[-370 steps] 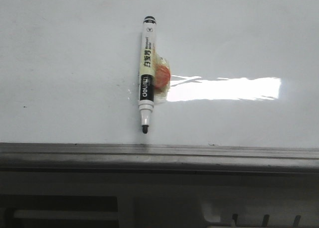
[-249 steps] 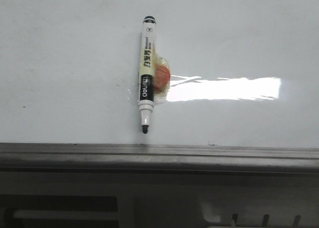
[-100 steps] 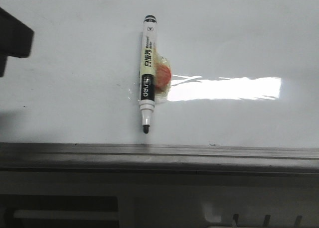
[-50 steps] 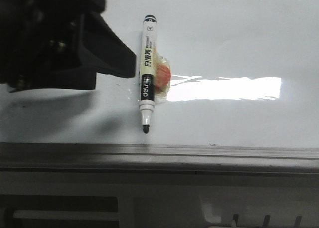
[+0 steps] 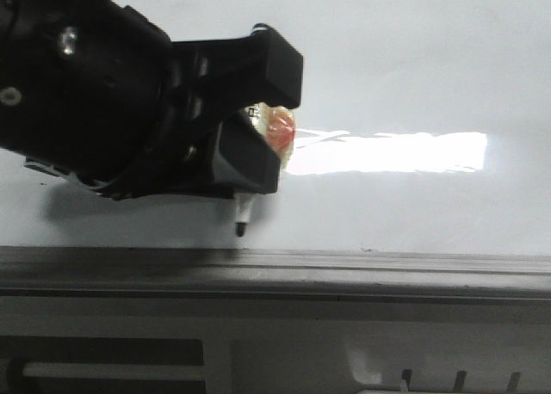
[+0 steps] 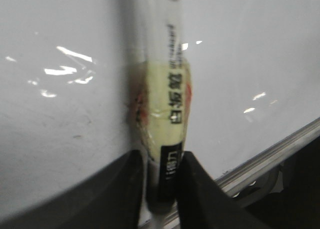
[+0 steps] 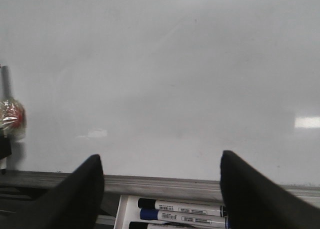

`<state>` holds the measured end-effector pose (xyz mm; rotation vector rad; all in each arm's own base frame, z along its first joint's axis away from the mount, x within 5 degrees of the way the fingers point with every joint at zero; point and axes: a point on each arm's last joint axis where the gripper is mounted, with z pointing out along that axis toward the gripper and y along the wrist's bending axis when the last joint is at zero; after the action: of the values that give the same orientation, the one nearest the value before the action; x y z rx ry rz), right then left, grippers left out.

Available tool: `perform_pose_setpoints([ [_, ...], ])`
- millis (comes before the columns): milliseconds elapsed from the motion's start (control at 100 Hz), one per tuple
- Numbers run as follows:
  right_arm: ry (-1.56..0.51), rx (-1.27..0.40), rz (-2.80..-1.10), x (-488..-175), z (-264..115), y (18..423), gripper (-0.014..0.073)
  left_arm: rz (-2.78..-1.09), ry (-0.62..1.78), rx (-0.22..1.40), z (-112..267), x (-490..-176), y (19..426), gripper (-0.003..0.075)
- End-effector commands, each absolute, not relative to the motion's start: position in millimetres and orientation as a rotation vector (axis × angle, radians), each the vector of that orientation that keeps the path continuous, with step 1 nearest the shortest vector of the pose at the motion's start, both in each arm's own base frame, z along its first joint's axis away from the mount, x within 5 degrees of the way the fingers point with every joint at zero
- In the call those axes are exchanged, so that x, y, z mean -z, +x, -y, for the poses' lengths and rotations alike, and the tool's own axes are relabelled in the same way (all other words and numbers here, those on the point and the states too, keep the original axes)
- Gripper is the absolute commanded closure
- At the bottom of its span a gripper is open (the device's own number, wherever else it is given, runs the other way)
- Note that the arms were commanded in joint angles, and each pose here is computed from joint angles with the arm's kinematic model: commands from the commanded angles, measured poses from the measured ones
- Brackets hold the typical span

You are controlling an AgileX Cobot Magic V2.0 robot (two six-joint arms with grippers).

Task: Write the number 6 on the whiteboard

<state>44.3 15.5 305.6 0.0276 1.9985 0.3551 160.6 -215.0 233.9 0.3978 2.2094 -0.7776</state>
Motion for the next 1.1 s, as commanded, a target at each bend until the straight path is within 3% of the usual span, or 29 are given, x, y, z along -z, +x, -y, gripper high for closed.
perform_pose_setpoints([
  [0,-0.06,-0.368,-1.909,-322.1,-19.7,46.6,0.0179,-2.165,0.384,0.793,215.4,-245.3,162.5,0.0735],
  [160,-0.365,-0.469,-1.848,-330.5,-39.2,45.3,0.0179,-2.077,0.697,0.797,213.3,-259.9,146.7,0.0739],
  [290,-0.607,-0.526,-1.798,-331.9,-53.0,50.9,0.0179,-1.874,1.245,0.649,203.3,-272.6,123.7,0.0739],
  [450,-0.894,-0.574,-1.793,-324.1,-69.8,60.8,0.0179,-1.683,1.583,0.516,190.4,-276.4,109.2,0.0739],
  [590,-1.037,-0.618,-1.785,-317.6,-87.7,73.2,0.0179,-1.615,1.632,0.48,189.7,-277.8,108.7,0.0739],
  [1090,-1.068,-0.635,-1.751,-304.4,-134.5,103.9,0.0178,-1.594,1.585,0.462,190.9,-280.8,112.3,0.0739],
])
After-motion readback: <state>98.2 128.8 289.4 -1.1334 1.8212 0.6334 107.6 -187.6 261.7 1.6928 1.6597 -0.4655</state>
